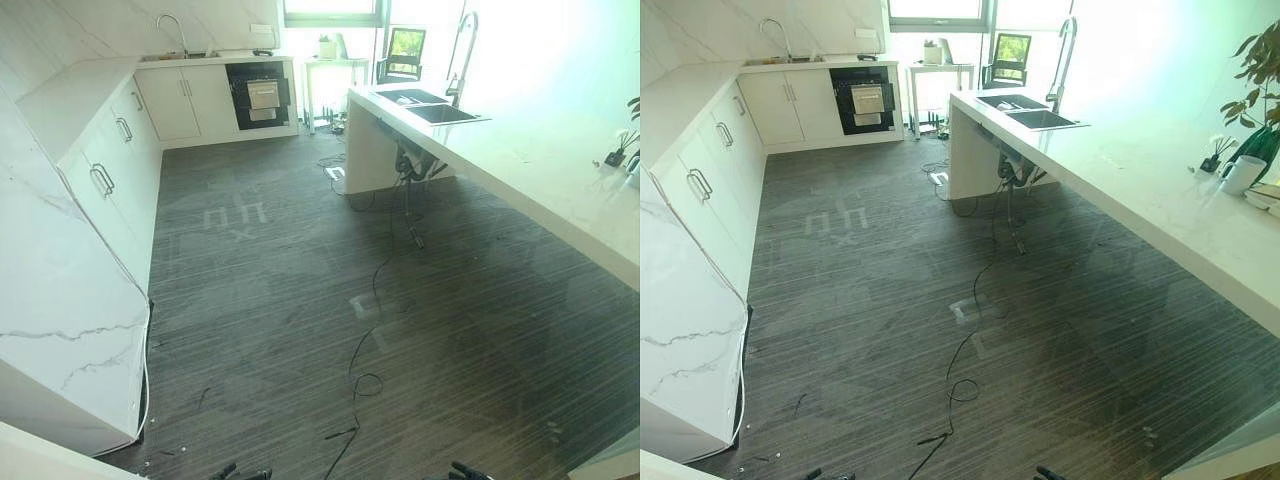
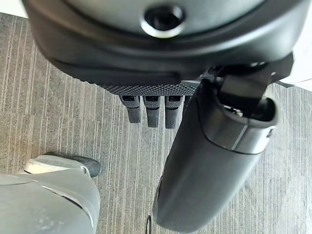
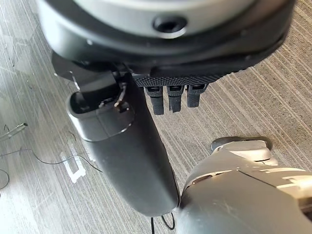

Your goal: Place the dishes in the dishwasher.

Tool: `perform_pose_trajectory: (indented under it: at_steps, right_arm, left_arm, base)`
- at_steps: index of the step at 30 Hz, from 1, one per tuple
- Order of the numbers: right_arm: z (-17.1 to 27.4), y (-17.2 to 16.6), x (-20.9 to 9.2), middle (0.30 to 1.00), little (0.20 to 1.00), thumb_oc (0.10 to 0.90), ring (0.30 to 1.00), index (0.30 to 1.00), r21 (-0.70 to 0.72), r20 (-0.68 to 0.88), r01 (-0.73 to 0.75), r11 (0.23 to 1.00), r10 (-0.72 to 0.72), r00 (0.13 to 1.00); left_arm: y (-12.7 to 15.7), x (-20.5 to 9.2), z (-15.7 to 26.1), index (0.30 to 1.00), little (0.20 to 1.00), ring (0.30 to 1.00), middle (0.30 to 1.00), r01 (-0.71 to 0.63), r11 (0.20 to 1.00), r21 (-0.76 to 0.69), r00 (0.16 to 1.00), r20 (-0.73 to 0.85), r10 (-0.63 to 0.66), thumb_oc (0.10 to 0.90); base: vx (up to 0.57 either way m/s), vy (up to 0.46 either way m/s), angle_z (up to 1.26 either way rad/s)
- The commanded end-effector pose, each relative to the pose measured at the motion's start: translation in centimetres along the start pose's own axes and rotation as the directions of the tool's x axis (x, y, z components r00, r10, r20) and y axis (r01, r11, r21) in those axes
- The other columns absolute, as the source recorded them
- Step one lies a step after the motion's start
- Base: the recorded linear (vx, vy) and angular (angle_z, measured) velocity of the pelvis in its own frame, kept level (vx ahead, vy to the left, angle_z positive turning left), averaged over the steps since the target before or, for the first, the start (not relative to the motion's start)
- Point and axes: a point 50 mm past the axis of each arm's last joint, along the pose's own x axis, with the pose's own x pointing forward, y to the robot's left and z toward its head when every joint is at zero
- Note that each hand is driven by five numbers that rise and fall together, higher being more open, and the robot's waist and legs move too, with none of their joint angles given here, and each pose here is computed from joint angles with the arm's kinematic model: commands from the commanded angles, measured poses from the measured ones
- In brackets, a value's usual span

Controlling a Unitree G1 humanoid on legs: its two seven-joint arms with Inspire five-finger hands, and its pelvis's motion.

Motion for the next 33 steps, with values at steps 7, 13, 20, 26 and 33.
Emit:
perform_pose_trajectory:
  at_steps: [7,13,20,26,33]
  right_arm:
    - [2.34,-1.18,0.30,0.900,0.900,0.800,0.900,0.900,-0.022,0.060,0.039,0.999,-0.038,0.997]
    - [2.32,-1.55,0.24,0.900,0.900,0.800,0.900,0.900,-0.017,0.058,0.047,0.999,-0.046,0.997]
    - [2.21,-1.27,0.25,0.900,0.900,0.800,0.900,0.900,-0.026,0.060,0.035,0.999,-0.033,0.998]
    - [2.35,-1.31,0.26,0.900,0.900,0.800,0.900,0.900,-0.023,0.065,0.038,0.999,-0.037,0.997]
    - [2.03,-1.04,0.22,0.900,0.900,0.800,0.900,0.900,-0.042,0.061,0.013,0.999,-0.011,0.998]
  left_arm:
    - [-0.47,0.12,1.66,0.900,0.900,0.900,0.900,0.023,0.999,0.022,0.996,0.082,-0.025,0.800]
    - [-0.36,0.12,1.66,0.900,0.900,0.900,0.900,0.024,0.999,0.024,0.996,0.082,-0.026,0.800]
    - [-0.22,0.10,1.55,0.900,0.900,0.900,0.900,0.021,0.999,0.024,0.996,0.081,-0.023,0.800]
    - [-0.26,0.09,1.52,0.900,0.900,0.900,0.900,0.023,0.999,0.031,0.996,0.085,-0.025,0.800]
    - [-0.05,0.09,1.95,0.900,0.900,0.900,0.900,0.019,1.000,0.015,0.994,0.108,-0.021,0.800]
  base:
    - [0.00,0.000,0.00]
    - [0.00,0.000,0.00]
    - [0.01,-0.006,0.00]
    - [0.00,-0.006,0.01]
    - [0.02,-0.047,0.01]
